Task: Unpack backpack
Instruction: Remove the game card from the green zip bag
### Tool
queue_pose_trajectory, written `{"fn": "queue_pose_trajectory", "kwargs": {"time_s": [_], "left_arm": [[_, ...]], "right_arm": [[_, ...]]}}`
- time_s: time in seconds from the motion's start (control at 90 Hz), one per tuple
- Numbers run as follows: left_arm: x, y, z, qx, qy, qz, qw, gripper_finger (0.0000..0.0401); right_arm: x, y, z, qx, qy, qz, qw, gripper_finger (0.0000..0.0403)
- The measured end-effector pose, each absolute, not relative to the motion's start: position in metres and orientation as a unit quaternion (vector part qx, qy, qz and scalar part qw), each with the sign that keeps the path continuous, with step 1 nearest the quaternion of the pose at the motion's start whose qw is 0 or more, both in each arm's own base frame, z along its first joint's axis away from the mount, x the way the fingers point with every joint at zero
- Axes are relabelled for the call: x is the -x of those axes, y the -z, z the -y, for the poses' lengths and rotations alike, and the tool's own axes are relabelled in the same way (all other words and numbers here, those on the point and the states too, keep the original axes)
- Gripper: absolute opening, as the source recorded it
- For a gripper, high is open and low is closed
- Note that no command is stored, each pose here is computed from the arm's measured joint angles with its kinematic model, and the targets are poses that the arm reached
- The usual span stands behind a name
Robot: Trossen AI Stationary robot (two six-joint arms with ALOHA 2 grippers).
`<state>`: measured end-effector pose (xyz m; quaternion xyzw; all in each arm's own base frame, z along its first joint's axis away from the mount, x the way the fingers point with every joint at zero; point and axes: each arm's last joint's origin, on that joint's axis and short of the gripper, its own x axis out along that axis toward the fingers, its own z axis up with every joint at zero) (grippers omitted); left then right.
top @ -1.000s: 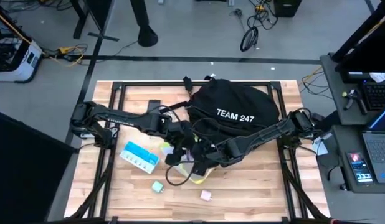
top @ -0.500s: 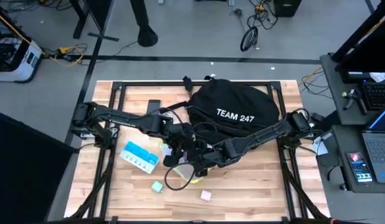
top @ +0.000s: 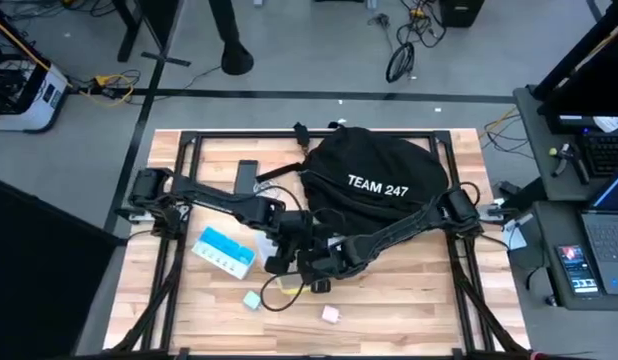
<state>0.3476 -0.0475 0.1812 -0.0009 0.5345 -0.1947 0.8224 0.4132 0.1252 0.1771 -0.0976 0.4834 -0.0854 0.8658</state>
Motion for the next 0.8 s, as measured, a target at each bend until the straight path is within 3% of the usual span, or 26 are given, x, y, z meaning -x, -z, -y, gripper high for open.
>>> {"fn": "queue_pose_trajectory", "kwargs": {"time_s": [0.522,0.8], "left_arm": [[-0.347,-0.160,0.046,0.019,0.181,-0.509,0.842,0.0106],[-0.349,-0.163,0.049,0.017,0.187,-0.495,0.849,0.0106]], "right_arm": [[-0.420,-0.158,-0.128,0.028,0.123,-0.478,0.869,0.0213],[-0.410,-0.160,-0.133,0.084,0.145,-0.492,0.854,0.0212]]}}
